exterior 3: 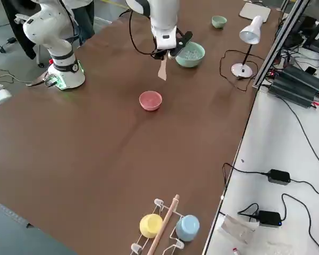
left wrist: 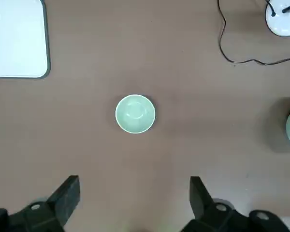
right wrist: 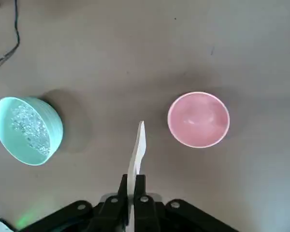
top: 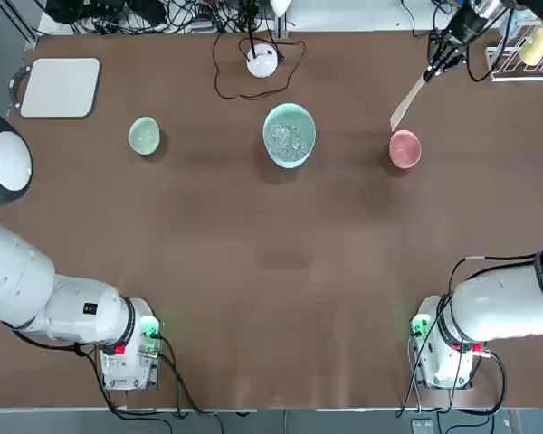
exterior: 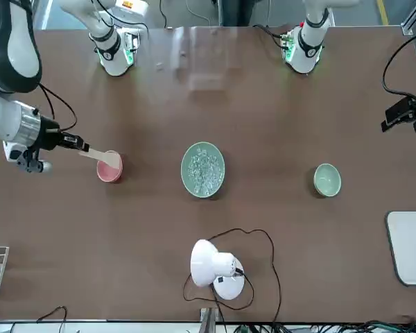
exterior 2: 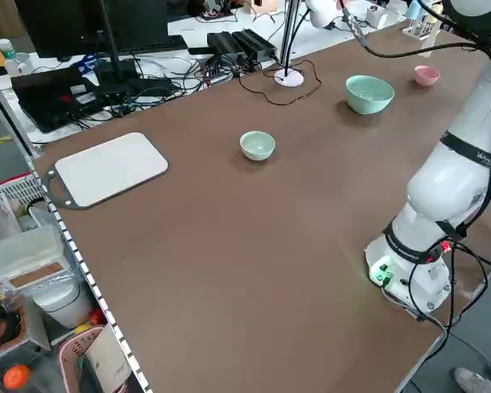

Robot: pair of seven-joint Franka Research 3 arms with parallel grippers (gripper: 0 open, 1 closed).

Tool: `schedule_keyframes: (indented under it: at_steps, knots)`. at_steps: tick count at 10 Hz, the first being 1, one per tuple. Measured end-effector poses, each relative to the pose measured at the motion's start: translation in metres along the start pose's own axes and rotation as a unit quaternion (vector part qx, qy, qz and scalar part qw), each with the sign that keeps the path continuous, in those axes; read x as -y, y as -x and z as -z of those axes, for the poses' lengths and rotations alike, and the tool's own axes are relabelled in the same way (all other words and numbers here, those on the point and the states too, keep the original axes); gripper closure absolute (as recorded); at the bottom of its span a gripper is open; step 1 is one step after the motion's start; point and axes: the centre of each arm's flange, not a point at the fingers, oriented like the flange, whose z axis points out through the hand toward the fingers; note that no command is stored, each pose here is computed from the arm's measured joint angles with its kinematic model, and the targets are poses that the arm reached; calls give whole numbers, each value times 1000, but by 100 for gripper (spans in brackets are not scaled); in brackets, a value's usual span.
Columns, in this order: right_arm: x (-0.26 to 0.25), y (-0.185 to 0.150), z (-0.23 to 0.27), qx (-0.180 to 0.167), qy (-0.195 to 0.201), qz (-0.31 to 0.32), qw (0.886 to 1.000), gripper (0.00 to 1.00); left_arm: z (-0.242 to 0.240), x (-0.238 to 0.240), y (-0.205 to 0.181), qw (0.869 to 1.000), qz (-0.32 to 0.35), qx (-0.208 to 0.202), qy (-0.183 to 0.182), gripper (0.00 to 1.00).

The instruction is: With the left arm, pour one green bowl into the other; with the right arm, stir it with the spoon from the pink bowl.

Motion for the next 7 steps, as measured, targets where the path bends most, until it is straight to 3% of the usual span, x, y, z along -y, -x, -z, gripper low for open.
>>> schedule_keyframes:
  at_steps: [7]
  knots:
    - [-33, 25, -29, -21, -1, 6, 1000, 94, 0, -2, 0, 1000, -1, 0, 5, 0]
